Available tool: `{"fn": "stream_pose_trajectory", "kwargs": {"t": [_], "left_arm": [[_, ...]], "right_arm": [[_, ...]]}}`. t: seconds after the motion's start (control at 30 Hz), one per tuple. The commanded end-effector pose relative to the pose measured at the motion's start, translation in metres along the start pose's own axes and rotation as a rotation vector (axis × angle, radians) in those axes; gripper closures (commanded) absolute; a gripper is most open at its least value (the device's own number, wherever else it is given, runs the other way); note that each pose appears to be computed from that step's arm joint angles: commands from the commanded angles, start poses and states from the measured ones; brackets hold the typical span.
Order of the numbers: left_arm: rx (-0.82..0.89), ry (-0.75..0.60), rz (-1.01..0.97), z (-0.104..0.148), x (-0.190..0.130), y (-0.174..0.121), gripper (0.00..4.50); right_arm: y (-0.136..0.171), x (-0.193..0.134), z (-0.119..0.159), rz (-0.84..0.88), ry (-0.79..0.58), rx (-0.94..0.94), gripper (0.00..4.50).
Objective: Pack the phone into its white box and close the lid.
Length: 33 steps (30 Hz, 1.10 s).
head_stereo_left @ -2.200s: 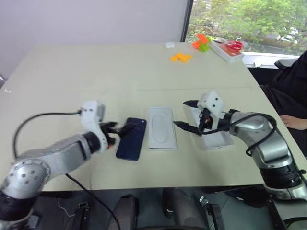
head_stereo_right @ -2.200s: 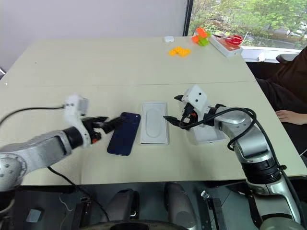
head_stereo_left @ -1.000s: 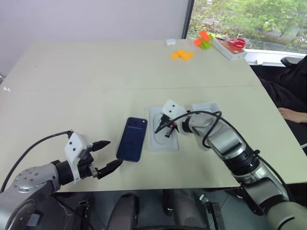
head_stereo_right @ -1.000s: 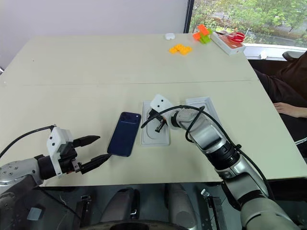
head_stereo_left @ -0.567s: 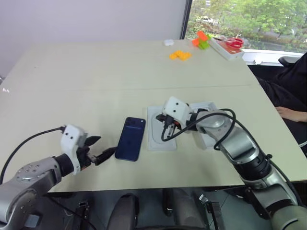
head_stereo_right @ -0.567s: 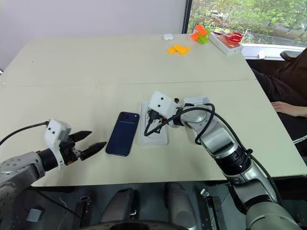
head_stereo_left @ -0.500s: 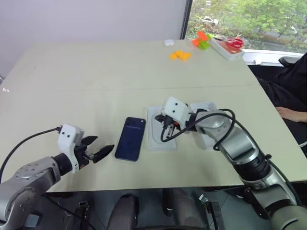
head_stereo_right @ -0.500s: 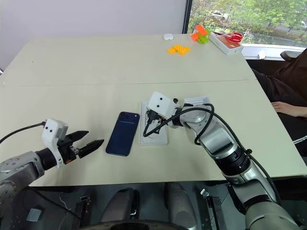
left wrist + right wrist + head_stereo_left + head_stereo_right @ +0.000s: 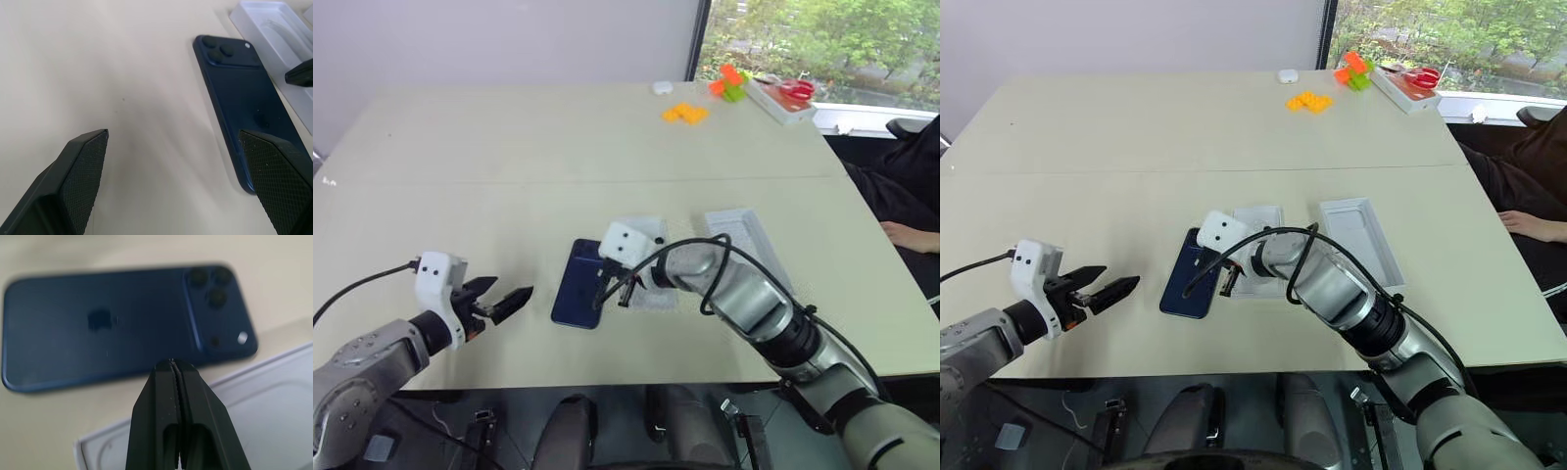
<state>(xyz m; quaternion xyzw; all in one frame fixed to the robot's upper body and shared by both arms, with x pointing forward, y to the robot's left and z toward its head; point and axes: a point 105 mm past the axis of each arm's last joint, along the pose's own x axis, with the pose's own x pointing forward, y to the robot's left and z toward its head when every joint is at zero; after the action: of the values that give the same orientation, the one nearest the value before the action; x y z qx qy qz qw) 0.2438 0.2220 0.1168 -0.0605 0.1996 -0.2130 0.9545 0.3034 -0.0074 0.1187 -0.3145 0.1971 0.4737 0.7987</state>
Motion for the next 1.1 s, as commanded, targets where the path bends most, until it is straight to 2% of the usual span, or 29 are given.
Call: {"fn": "stream_pose_trajectory", "kwargs": {"t": [0.03,0.2,0.47,0.63,0.73,0.83,1.1], "left_arm": [[0.025,-0.024,-0.016,0.007,-0.001,-0.007,0.0],[0.0,-0.001,-0.038,0.003,0.002,-0.01,0.0],[-0.065,0.06,-0.027,-0.004,0.017,-0.015,0.0],[-0.207,0.09,-0.042,-0.003,0.028,-0.019,0.0],[-0.234,0.218,-0.106,-0.015,0.03,-0.03,0.0],[-0.262,0.286,-0.163,-0.021,0.031,-0.039,0.0],[-0.327,0.359,-0.287,-0.028,0.037,-0.064,0.0]], "right_arm": [[-0.005,-0.008,0.007,-0.036,-0.002,-0.065,4.44],[-0.009,-0.011,0.001,-0.047,0.035,-0.119,4.44],[-0.005,0.002,0.001,-0.035,0.069,-0.221,4.44],[-0.004,0.009,0.006,-0.018,0.082,-0.287,4.44],[-0.001,0.013,0.004,0.003,0.093,-0.315,4.44],[0.001,0.015,0.004,0.016,0.094,-0.344,4.44],[0.01,0.02,0.014,0.077,0.04,-0.327,4.44]]}}
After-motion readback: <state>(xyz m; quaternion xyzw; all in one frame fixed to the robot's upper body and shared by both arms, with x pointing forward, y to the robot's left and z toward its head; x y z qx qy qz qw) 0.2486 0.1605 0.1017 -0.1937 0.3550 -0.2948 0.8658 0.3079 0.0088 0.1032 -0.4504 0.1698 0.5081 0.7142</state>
